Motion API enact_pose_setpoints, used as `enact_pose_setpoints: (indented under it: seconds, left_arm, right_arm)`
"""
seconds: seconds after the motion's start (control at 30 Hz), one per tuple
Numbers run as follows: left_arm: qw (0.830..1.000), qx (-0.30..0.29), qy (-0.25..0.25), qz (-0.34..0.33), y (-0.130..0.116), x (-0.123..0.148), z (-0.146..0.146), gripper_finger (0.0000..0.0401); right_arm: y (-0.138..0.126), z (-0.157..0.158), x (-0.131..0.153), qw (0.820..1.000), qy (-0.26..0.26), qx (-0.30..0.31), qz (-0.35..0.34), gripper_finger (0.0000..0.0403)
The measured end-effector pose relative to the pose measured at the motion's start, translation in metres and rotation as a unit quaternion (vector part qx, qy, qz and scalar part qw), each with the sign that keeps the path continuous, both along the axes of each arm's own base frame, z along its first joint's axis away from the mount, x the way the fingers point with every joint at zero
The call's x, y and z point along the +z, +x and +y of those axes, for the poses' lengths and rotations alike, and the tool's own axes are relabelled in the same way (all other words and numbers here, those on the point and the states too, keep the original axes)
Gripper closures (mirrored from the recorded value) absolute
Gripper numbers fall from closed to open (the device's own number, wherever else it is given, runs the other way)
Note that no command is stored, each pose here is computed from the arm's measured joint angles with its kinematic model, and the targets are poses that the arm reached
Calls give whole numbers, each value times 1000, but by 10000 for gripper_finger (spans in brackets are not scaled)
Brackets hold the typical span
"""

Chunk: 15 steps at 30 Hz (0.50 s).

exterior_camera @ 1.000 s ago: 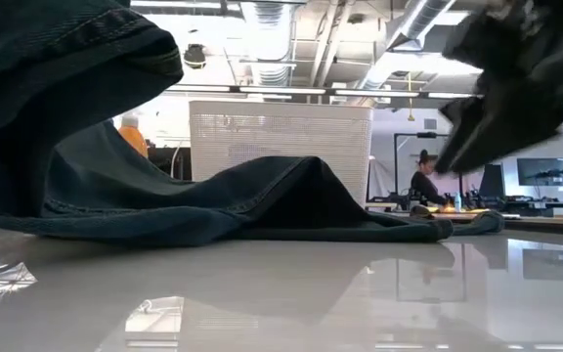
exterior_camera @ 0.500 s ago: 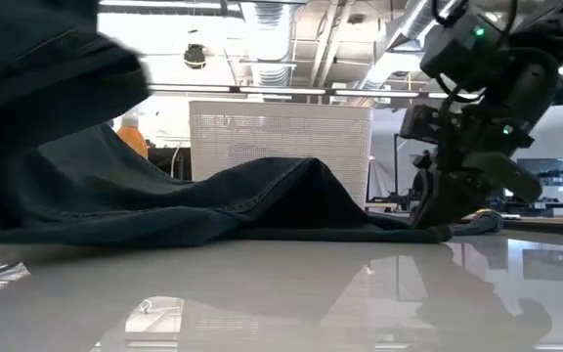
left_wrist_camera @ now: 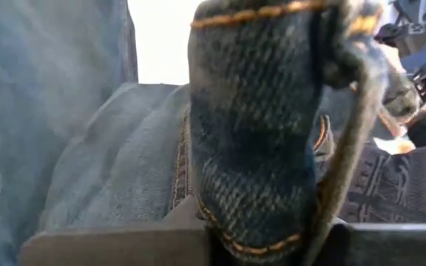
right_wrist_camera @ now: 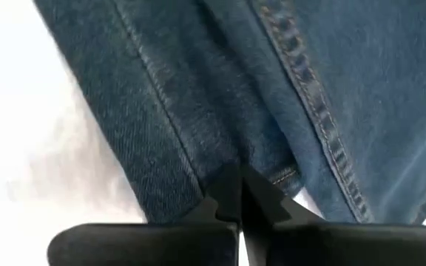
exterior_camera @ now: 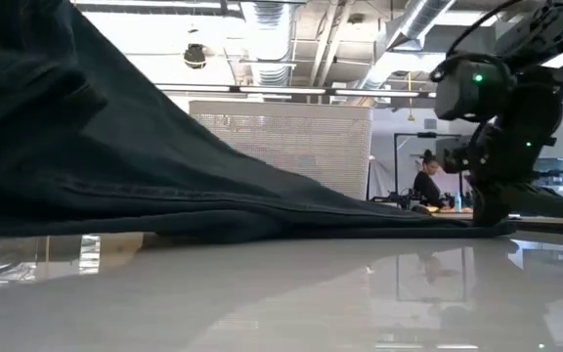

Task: Fold laundry
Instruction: Fold the dark blue jeans from the white laundry organizer

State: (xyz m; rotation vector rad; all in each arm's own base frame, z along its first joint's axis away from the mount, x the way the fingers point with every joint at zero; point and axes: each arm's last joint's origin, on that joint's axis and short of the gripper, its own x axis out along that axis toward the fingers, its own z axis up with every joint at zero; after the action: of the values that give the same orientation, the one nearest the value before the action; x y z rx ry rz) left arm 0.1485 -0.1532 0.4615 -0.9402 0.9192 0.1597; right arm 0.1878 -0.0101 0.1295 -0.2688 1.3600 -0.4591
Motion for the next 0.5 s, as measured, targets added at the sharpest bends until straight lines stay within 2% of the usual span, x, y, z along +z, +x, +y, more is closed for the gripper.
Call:
enact_pose_setpoints:
  seconds: [0.17,0.37,0.5]
  left_arm:
    - [999,13,-18,31,-11,-1,0,378]
    - [990,38,-47,124,-30,-6,3,378]
    - [988,39,-67,132,-36,-4,4,378]
  right_arm:
    - [2,-11,-1,1000,3,-27,-4,383]
    - [2,-20,-7,999,3,-47,13,371]
    - [3,-21,-11,998,3,-51,22,378]
